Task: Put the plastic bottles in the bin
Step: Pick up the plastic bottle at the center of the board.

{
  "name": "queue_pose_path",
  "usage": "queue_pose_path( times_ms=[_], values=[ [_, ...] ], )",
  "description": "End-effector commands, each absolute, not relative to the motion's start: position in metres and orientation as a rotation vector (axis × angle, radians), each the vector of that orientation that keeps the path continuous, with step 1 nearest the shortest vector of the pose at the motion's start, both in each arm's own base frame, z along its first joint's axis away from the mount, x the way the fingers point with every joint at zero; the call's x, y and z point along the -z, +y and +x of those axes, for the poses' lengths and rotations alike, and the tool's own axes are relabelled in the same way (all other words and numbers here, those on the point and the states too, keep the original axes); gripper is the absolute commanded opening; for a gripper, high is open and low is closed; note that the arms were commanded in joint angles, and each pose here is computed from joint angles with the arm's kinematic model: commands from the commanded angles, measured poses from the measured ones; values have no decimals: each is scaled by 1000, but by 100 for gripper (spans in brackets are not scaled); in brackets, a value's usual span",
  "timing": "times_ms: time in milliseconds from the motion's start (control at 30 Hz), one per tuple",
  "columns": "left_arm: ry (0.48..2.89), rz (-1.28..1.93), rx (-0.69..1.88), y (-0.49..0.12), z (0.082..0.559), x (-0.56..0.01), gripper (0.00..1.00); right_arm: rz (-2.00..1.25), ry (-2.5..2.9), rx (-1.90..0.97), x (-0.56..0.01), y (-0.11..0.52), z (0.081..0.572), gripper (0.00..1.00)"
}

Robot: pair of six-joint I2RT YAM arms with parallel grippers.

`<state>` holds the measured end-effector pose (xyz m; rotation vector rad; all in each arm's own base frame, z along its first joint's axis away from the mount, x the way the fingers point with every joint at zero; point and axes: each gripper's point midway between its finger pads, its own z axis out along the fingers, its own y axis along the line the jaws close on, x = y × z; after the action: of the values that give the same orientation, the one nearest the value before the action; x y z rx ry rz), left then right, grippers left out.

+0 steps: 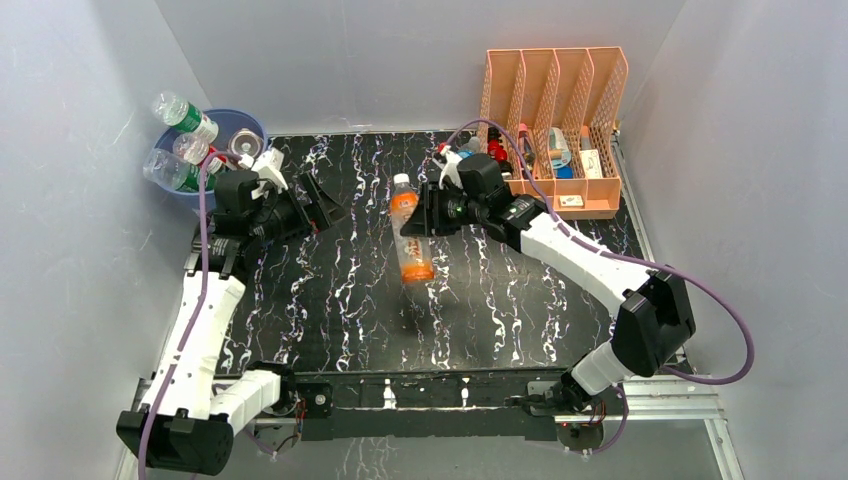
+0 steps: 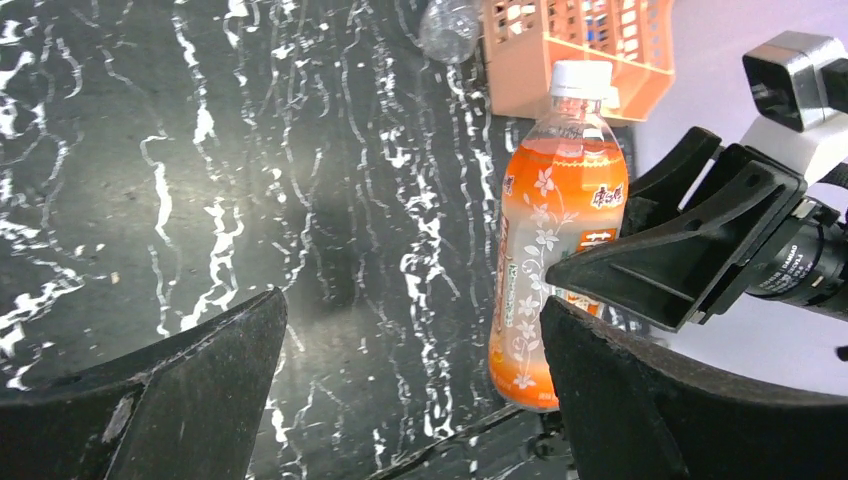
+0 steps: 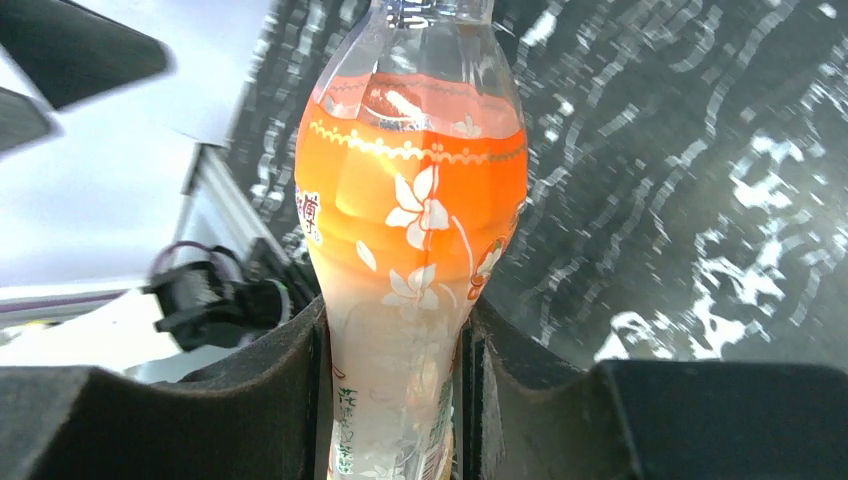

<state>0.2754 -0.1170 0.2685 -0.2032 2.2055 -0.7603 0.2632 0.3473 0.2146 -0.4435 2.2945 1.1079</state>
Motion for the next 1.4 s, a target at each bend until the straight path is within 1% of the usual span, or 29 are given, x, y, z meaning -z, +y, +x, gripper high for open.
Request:
queue_pose_path(
  times_ms=[0, 167, 500, 767, 933, 1000, 1033, 1067, 1167, 1267, 1333, 1367],
  values=[
    [2024, -192, 946, -137, 275, -315, 98, -495, 2075, -1382, -290, 372, 255, 19],
    [1948, -244, 976, -137, 281, -328, 98, -538, 2049, -1516, -296, 385, 240, 19],
    [1916, -244, 1012, -149, 296, -326, 98, -658, 2035, -1589, -298, 410, 214, 18],
    [1972, -224, 948, -161, 306, -306, 98, -718, 2032, -1617, -295, 422, 197, 18],
    [2002, -193, 929, -177, 306, -296, 94, -723, 2022, -1622, -297, 423, 195, 18],
    [2016, -185, 911, -180, 307, -292, 89, -726, 2017, -1624, -298, 423, 195, 18],
    [2020, -184, 908, -181, 307, -291, 84, -726, 2013, -1625, -299, 423, 195, 18],
    [2028, -185, 903, -182, 308, -290, 79, -727, 2012, -1626, -299, 423, 194, 18],
    [2044, -191, 880, -181, 311, -288, 58, -726, 2012, -1621, -298, 421, 193, 18],
    [2071, -199, 845, -179, 314, -284, 45, -722, 2013, -1617, -298, 420, 193, 18],
    [2079, -215, 800, -174, 316, -283, 31, -724, 2011, -1618, -298, 419, 192, 18],
    [2080, -216, 778, -171, 318, -283, 26, -724, 2010, -1618, -299, 418, 191, 19]
  ],
)
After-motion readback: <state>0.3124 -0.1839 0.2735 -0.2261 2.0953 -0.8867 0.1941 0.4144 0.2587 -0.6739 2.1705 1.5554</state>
